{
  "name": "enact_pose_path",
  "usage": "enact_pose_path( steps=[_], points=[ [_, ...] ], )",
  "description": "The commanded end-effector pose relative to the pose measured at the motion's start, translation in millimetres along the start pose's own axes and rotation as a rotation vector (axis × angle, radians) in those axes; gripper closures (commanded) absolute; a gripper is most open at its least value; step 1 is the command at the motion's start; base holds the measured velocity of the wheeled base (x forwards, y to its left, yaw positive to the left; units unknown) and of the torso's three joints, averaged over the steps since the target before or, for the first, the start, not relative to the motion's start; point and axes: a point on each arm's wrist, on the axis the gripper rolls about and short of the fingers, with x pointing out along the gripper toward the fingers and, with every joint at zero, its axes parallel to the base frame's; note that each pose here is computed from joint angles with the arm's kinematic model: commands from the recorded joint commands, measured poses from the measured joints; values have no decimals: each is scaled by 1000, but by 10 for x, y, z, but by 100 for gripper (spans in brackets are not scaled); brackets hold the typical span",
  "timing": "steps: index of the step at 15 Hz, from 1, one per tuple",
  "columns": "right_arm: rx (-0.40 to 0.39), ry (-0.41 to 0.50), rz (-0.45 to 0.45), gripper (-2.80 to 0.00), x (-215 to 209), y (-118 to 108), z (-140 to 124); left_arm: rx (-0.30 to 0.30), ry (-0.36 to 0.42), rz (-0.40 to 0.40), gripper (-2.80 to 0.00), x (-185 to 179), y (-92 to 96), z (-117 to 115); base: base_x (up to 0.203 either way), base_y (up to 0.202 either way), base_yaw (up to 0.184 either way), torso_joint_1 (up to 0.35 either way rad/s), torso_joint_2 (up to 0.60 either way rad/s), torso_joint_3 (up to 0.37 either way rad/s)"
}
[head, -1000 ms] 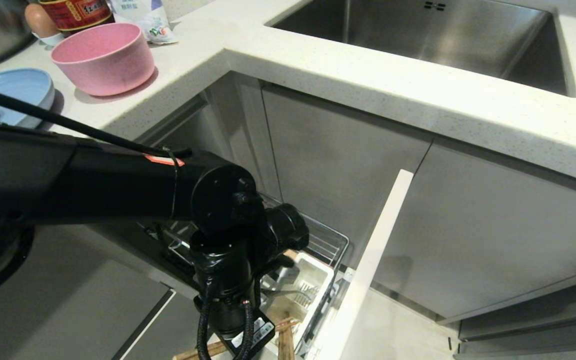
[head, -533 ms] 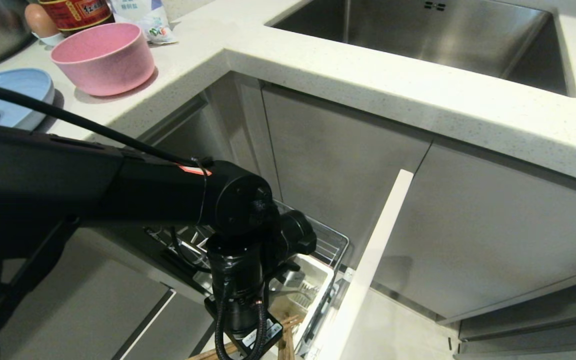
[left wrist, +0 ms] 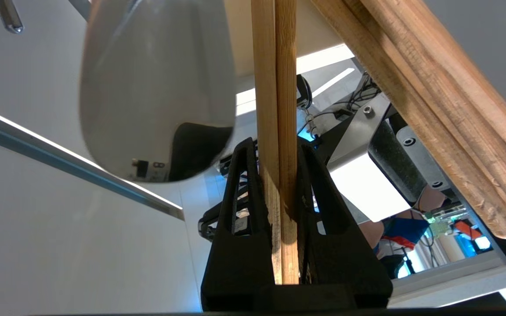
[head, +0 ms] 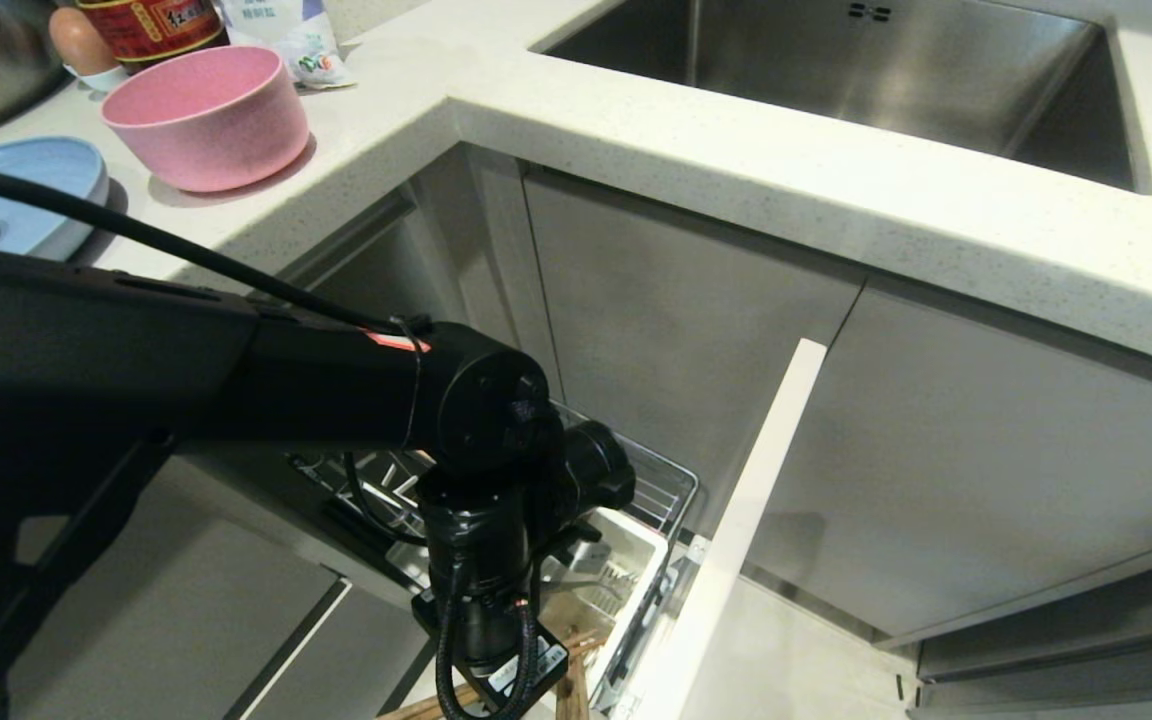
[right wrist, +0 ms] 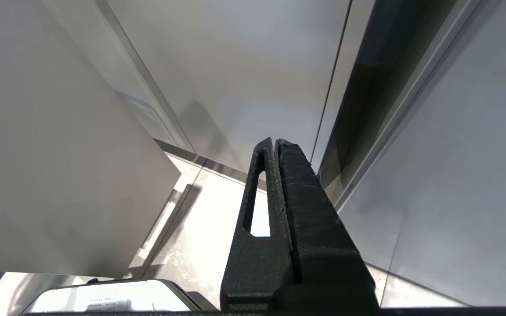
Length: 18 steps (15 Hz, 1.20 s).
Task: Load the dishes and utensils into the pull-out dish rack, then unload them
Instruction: Pick up the chopsticks and place it in the cupboard, then pick up the spoon and place it in the cupboard
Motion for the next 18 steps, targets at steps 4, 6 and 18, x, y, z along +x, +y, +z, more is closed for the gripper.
enact_pose_path(
  steps=[4, 6, 18],
  points=[
    [1, -5, 1, 0, -3, 0, 0, -8, -3, 3, -280, -29, -2, -20, 0, 0, 0, 0, 0, 0],
    [1, -4, 1, 0, -3, 0, 0, -9, -3, 3, -280, -30, -2, -20, 0, 0, 0, 0, 0, 0],
    [1, -3, 0, 0, -2, 0, 0, -51, -177, -1, -280, -528, 26, -389, 0, 0, 0, 0, 0, 0]
  ],
)
